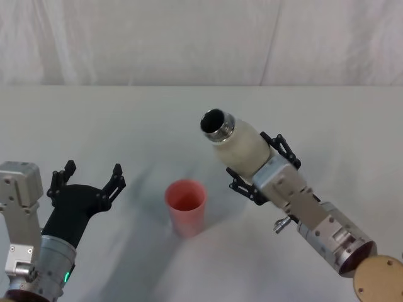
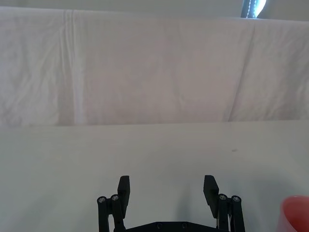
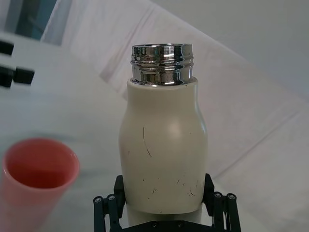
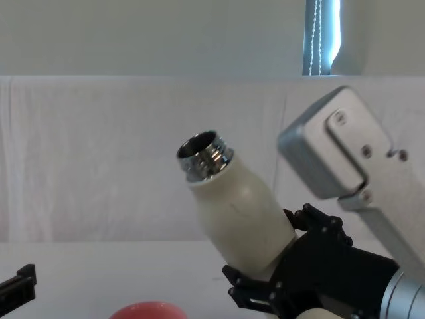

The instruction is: Grasp the thermos with one hand and pour water into the cup lid.

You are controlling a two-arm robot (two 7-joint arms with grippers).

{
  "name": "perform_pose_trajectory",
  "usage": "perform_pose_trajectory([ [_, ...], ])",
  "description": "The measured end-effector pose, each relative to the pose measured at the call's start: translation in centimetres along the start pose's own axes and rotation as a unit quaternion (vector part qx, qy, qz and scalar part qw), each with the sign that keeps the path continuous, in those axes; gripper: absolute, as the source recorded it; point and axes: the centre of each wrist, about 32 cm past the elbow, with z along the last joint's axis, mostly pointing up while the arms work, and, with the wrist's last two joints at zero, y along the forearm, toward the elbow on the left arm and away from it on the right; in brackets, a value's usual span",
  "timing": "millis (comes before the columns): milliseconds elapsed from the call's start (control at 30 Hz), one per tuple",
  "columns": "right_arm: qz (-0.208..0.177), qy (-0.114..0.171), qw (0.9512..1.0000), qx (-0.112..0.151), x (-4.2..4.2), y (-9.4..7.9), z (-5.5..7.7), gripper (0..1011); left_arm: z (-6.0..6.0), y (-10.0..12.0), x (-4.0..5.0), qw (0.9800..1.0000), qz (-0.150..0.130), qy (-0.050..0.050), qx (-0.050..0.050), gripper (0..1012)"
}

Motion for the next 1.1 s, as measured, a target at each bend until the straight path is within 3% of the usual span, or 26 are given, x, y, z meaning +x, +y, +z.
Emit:
perform_pose_trajectory([
  [200, -0.003, -0.063, 0.998, -0.01, -0.2, 0.2, 0.22, 958, 0.0, 0.0, 0.0, 1.0, 0.0, 0.0, 0.0, 1001],
  [267, -0.008, -0.097, 0.9951, -0.016, -0.23, 0.29, 0.28, 958, 0.0, 0.0, 0.0, 1.0, 0.0, 0.0, 0.0, 1001],
  [533, -0.018, -0.158, 0.987, -0.025, -0.2, 0.55, 0.19, 958, 0.0, 0.0, 0.0, 1.0, 0.0, 0.0, 0.0, 1001],
  [800, -0.021, -0.225, 0.9735, -0.033, -0.11, 0.8, -0.28, 958, 0.0, 0.0, 0.0, 1.0, 0.0, 0.0, 0.0, 1001],
  [1033, -0.015, -0.263, 0.9642, -0.035, 0.09, 0.87, -0.5, 958, 0.0, 0.0, 0.0, 1.0, 0.0, 0.0, 0.0, 1001],
  [1100, -0.011, -0.281, 0.959, -0.036, 0.18, 0.93, -0.6, 958, 0.0, 0.0, 0.0, 1.0, 0.0, 0.0, 0.0, 1001],
])
